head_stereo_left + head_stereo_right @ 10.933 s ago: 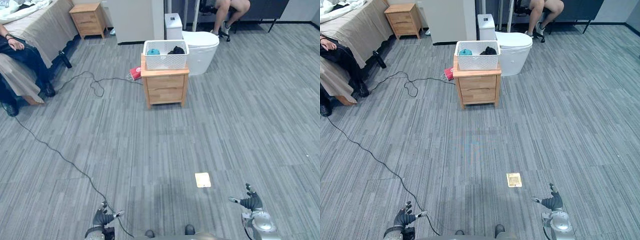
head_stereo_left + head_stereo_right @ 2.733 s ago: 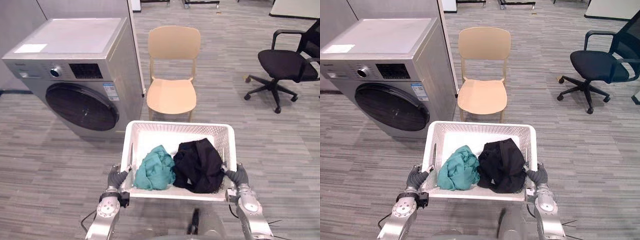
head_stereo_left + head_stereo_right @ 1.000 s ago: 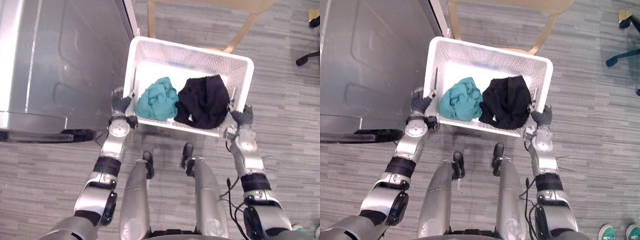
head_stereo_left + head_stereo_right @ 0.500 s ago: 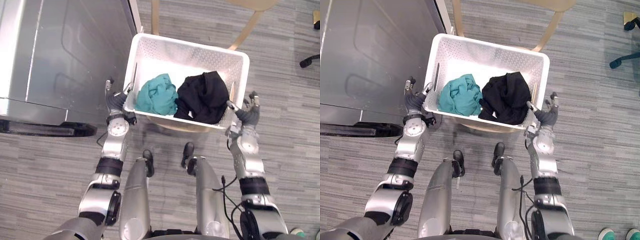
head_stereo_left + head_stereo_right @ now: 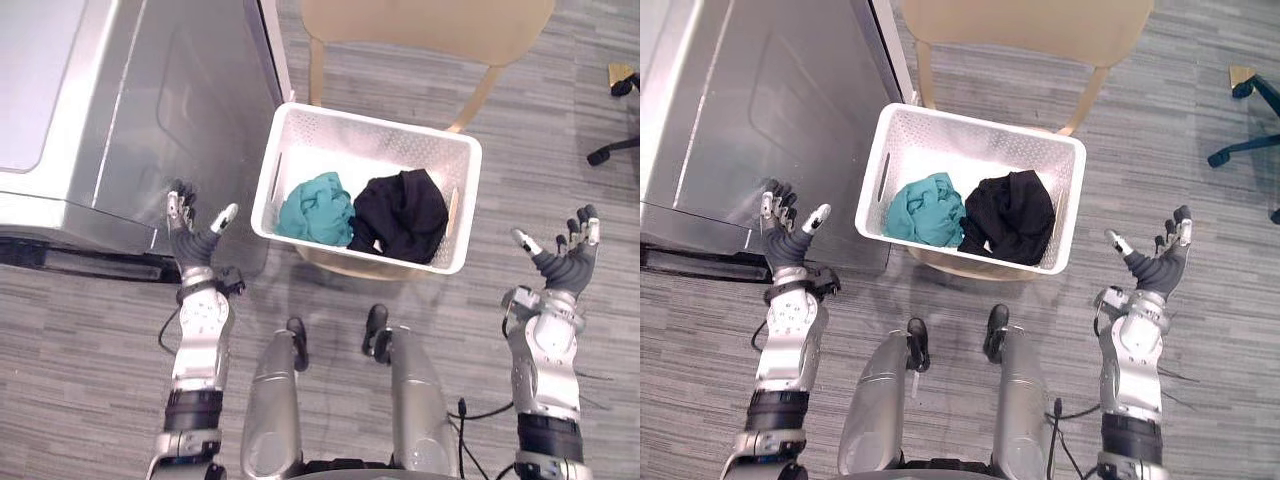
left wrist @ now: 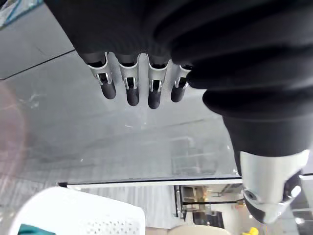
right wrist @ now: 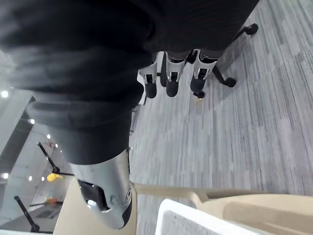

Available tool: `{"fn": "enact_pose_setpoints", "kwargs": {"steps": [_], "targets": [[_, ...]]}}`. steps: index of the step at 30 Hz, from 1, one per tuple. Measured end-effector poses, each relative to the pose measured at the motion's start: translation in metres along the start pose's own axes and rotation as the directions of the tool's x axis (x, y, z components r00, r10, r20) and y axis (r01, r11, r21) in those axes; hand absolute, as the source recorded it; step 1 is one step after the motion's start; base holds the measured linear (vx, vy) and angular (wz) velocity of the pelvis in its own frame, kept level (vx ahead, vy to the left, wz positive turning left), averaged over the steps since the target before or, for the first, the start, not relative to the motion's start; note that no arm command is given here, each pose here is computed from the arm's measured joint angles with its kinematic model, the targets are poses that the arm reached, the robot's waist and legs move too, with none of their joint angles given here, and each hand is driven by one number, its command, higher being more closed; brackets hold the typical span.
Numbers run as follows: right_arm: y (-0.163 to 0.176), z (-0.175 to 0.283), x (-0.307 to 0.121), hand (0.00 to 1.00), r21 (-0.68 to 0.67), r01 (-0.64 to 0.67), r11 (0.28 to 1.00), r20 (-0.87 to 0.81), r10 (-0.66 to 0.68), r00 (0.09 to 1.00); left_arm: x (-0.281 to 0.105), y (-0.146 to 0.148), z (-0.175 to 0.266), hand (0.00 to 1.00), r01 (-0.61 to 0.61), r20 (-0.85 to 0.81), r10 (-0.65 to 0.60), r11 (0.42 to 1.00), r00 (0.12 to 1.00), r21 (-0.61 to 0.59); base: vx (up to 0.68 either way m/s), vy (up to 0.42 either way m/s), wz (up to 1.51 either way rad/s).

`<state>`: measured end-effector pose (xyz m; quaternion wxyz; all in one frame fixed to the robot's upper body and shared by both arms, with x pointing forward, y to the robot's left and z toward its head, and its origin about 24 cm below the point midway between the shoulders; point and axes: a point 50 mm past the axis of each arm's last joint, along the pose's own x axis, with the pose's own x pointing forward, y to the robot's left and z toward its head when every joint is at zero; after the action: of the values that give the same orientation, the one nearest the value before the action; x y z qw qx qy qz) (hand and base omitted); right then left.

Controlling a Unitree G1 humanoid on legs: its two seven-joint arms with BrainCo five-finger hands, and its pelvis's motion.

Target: Pick up the laundry basket with both hands and put the clothes into the washing machine.

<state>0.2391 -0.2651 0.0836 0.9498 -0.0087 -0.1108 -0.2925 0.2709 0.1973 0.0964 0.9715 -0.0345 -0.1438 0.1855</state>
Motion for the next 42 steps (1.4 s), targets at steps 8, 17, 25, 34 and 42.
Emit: {"fn": "enact_pose_setpoints", "kwargs": {"steps": [8,17,25,34,42], "targets": [[-0.016,-0.089,-0.08,0.0,-0.092,-0.182,0.979,-0.425,0.127,0.896,-0.102,0.016,-0.099,0.0,0.157,-0.501,-0.143,0.987,0.853,-0.014,0.12,-0.013,0.16],[-0.034,-0.164,-0.149,0.0,-0.159,-0.311,0.937,-0.772,0.079,0.631,-0.199,0.067,-0.177,0.0,0.242,-0.887,0.024,0.958,0.461,0.152,0.15,0.012,0.03],[-0.028,-0.178,-0.166,0.0,-0.136,-0.317,0.939,-0.83,0.066,0.554,-0.199,0.077,-0.181,0.0,0.231,-0.89,0.109,0.945,0.444,0.231,0.0,0.007,0.65],[-0.017,-0.183,-0.163,0.0,-0.124,-0.28,0.952,-0.844,0.047,0.535,-0.192,0.084,-0.183,0.0,0.236,-0.878,0.166,0.926,0.449,0.296,-0.17,0.284,1.2],[0.006,-0.183,-0.168,0.0,-0.063,-0.389,0.919,-0.849,0.156,0.505,-0.195,0.086,-0.182,0.0,0.323,-0.875,0.132,0.895,0.465,0.307,0.0,0.195,0.94]]}}
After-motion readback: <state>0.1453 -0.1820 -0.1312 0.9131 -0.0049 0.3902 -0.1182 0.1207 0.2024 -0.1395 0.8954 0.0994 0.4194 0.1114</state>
